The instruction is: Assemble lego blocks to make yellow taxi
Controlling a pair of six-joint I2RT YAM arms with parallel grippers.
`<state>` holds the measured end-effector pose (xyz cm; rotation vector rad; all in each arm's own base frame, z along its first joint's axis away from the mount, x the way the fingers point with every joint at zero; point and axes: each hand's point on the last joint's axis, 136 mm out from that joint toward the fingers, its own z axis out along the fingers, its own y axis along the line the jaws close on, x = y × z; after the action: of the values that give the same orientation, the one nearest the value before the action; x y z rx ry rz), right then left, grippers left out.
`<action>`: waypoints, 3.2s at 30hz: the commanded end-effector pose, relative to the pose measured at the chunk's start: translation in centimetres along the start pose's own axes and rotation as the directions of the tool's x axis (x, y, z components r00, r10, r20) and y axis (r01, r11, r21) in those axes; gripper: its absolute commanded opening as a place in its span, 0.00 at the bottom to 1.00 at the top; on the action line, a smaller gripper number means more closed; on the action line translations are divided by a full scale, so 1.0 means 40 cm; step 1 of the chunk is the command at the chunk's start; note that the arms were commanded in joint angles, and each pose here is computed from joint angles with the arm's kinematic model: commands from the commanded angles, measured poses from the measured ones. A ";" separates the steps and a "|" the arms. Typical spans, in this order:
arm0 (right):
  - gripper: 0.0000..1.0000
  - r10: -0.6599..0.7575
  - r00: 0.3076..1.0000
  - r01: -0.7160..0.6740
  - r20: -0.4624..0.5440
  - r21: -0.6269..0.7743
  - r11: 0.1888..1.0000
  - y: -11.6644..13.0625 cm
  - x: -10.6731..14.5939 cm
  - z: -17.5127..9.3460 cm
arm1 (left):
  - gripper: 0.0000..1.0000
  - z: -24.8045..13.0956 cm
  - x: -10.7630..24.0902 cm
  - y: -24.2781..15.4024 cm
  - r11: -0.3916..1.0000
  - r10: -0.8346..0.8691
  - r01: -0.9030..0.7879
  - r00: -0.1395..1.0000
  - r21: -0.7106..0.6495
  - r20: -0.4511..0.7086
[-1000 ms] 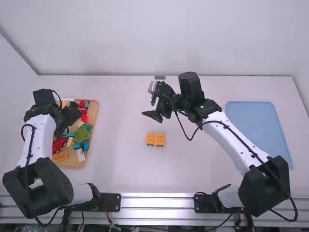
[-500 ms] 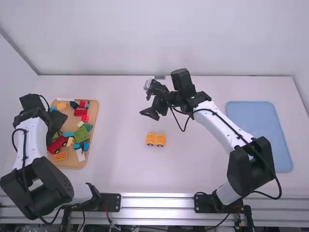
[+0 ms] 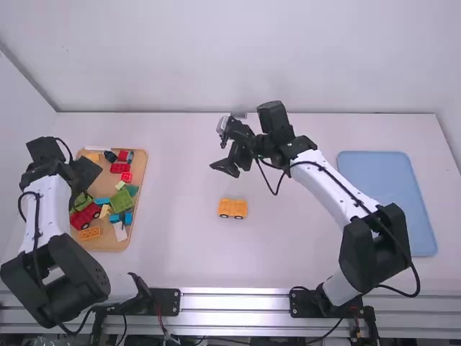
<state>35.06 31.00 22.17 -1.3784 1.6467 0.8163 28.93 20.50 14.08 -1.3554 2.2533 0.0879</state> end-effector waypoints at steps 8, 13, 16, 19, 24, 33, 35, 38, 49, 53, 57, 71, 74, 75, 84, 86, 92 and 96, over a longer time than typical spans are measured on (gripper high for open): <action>0.99 -0.059 0.997 0.060 0.055 -0.011 0.998 0.010 -0.062 0.003 | 0.99 -0.021 -0.102 -0.065 0.999 0.042 -0.041 0.999 0.013 -0.016; 0.99 -0.061 0.997 0.062 0.056 -0.007 0.998 0.007 -0.063 0.003 | 0.99 0.034 -0.164 -0.102 0.996 0.087 -0.089 0.992 -0.014 -0.090; 0.98 -0.058 0.997 0.059 0.054 -0.005 0.998 0.005 -0.061 0.001 | 0.99 0.061 -0.194 -0.114 0.995 0.087 -0.092 0.988 -0.033 -0.124; 0.99 -0.054 0.997 0.054 0.052 -0.002 0.999 0.002 -0.058 -0.002 | 0.99 0.094 -0.226 -0.136 0.994 0.097 -0.104 0.984 -0.040 -0.151; 0.99 -0.050 0.997 0.050 0.051 -0.002 0.999 0.001 -0.057 -0.002 | 0.99 0.151 -0.278 -0.165 0.992 0.106 -0.118 0.977 -0.053 -0.187; 0.98 -0.024 0.998 0.024 0.053 -0.005 1.000 0.002 -0.058 -0.002 | 1.00 0.277 -0.289 -0.167 0.990 0.073 -0.100 0.965 -0.094 -0.252; 0.98 -0.023 0.998 0.023 0.053 -0.008 1.000 0.003 -0.058 -0.002 | 1.00 0.287 -0.284 -0.167 0.990 0.073 -0.100 0.964 -0.097 -0.257; 0.99 -0.018 0.999 0.019 0.045 -0.021 1.000 0.015 -0.055 0.004 | 0.99 0.301 -0.266 -0.157 0.989 0.069 -0.102 0.958 -0.108 -0.280; 0.99 -0.014 0.999 0.015 0.038 -0.024 1.000 0.020 -0.053 0.007 | 0.99 0.358 -0.228 -0.143 0.989 0.037 -0.079 0.952 -0.126 -0.303; 0.99 -0.015 0.999 0.016 0.039 -0.026 1.000 0.021 -0.053 0.008 | 0.99 0.391 -0.228 -0.144 0.991 0.001 -0.039 0.960 -0.128 -0.280; 0.98 -0.015 0.999 0.016 0.041 -0.029 0.999 0.022 -0.054 0.008 | 1.00 0.424 -0.235 -0.153 0.994 -0.036 0.008 0.969 -0.113 -0.245; 0.99 -0.020 0.999 0.022 0.044 -0.046 0.999 0.038 -0.060 0.016 | 1.00 0.455 -0.196 -0.147 0.911 -0.396 0.355 0.894 -0.210 -0.210; 0.98 -0.020 0.999 0.022 0.042 -0.043 0.999 0.036 -0.059 0.015 | 0.91 0.456 -0.180 -0.145 0.825 -0.552 0.502 0.814 -0.260 -0.179; 0.99 -0.020 0.999 0.021 0.043 -0.043 0.999 0.036 -0.059 0.015 | 0.91 0.454 -0.174 -0.141 0.807 -0.577 0.523 0.797 -0.275 -0.179; 0.99 -0.013 0.999 0.015 0.034 -0.040 0.999 0.034 -0.053 0.015 | 0.92 0.477 -0.164 -0.165 0.814 -0.569 0.523 0.806 -0.254 -0.164; 0.99 -0.007 1.000 0.007 0.017 -0.028 1.000 0.031 -0.045 0.016 | 0.92 0.489 -0.160 -0.166 0.815 -0.568 0.525 0.807 -0.246 -0.161; 0.99 0.000 1.000 0.000 0.006 -0.029 1.000 0.032 -0.038 0.016 | 0.93 0.507 -0.142 -0.150 0.794 -0.596 0.548 0.787 -0.265 -0.159; 0.99 0.001 1.000 -0.001 0.005 -0.028 1.000 0.032 -0.036 0.015 | 0.91 0.506 -0.140 -0.138 0.769 -0.619 0.568 0.776 -0.293 -0.120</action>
<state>33.64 32.20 21.81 -1.3990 1.6697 0.8550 44.00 28.28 0.39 -2.2179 1.9272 -0.0453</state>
